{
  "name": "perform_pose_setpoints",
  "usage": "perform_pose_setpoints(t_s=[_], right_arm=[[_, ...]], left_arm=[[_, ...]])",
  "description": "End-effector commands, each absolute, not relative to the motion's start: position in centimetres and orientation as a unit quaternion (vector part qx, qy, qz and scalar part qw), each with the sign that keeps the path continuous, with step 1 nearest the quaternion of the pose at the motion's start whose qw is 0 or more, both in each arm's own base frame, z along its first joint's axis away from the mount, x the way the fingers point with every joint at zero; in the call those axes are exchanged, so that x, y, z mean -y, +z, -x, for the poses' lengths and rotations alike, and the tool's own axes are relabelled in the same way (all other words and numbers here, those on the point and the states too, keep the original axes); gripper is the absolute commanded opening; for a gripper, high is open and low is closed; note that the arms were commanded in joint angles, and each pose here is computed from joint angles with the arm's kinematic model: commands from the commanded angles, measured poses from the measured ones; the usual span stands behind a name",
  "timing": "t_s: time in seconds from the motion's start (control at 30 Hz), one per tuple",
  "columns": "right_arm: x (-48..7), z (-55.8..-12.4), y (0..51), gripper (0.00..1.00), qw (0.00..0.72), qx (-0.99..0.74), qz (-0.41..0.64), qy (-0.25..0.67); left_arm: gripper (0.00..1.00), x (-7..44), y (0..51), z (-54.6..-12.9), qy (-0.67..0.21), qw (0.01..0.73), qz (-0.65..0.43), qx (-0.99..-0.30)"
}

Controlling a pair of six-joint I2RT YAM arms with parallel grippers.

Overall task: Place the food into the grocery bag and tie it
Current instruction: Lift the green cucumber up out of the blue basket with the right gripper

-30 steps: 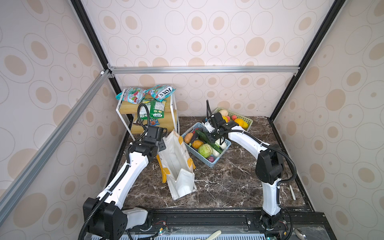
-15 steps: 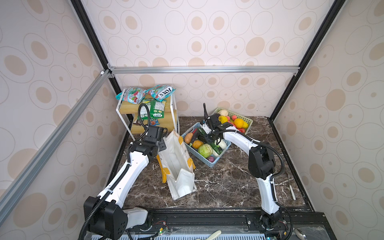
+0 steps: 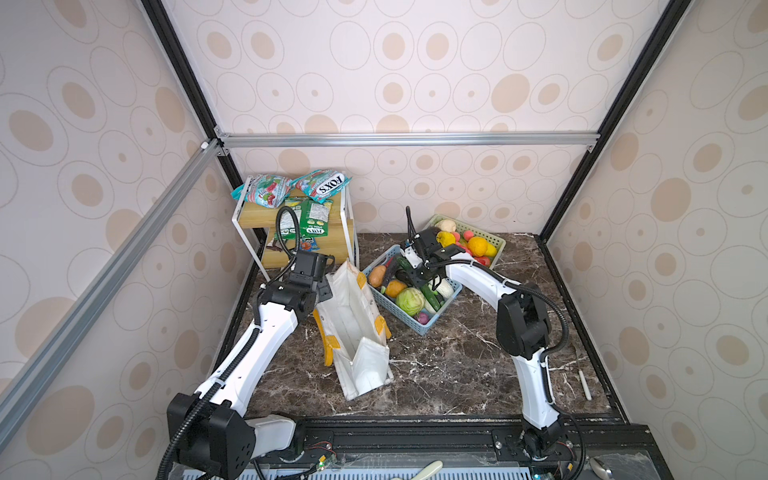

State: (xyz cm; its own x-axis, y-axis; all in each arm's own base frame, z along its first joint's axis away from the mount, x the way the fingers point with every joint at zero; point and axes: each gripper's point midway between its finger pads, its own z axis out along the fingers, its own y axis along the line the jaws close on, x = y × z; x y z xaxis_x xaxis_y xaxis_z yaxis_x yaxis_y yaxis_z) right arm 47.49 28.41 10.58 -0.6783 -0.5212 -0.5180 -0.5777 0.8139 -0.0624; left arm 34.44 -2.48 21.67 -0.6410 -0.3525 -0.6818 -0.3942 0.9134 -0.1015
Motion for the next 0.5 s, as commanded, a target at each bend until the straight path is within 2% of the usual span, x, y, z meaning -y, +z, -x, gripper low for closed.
perform_pose_setpoints(t_s=[0.0,0.47], right_arm=[[-28.5,-46.7,12.5,0.27,0.271,-0.911,0.306,0.059],[-27.4,-45.6,20.3,0.27,0.319,-0.895,0.307,0.056]], left_arm=[[0.63,2.0,22.9,-34.6,0.032,0.382,0.212,-0.899],[0.64,2.5,23.5,-34.7,0.017,0.387,0.208,-0.898]])
